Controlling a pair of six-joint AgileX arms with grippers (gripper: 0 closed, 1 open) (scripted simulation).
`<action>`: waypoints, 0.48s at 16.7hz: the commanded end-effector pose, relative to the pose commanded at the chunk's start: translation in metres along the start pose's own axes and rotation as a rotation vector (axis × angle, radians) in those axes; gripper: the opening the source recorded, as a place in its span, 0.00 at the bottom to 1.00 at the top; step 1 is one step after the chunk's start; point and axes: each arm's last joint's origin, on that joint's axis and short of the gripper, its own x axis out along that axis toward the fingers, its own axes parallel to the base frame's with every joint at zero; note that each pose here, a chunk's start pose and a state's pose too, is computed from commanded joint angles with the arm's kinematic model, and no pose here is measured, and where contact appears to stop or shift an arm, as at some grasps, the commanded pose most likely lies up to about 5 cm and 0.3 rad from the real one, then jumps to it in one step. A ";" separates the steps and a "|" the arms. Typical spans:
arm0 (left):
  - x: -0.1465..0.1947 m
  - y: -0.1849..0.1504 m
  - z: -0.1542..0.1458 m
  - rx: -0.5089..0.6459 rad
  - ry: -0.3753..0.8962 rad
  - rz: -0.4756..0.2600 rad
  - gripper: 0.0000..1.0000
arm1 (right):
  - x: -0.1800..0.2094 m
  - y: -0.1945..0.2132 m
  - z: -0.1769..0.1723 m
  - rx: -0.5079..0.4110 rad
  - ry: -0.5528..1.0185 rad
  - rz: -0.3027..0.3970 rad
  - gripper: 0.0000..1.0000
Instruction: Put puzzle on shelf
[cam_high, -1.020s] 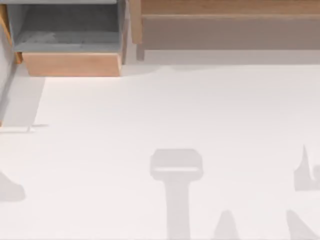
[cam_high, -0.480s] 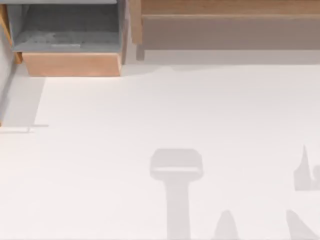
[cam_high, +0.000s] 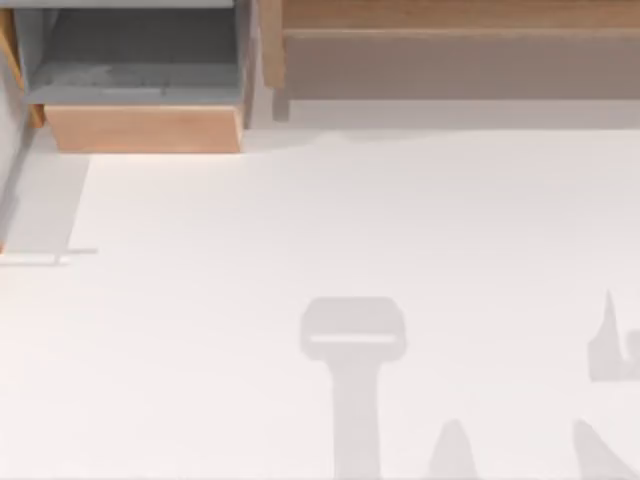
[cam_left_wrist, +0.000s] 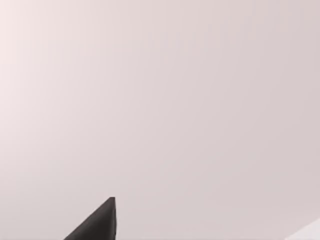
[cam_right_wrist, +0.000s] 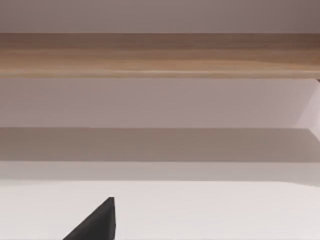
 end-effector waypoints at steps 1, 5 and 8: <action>0.009 0.012 -0.004 -0.024 0.028 -0.011 1.00 | 0.000 0.000 0.000 0.000 0.000 0.000 1.00; 0.043 0.054 -0.003 -0.154 0.110 -0.093 1.00 | 0.000 0.000 0.000 0.000 0.000 0.000 1.00; 0.067 0.078 0.013 -0.277 0.143 -0.199 1.00 | 0.000 0.000 0.000 0.000 0.000 0.000 1.00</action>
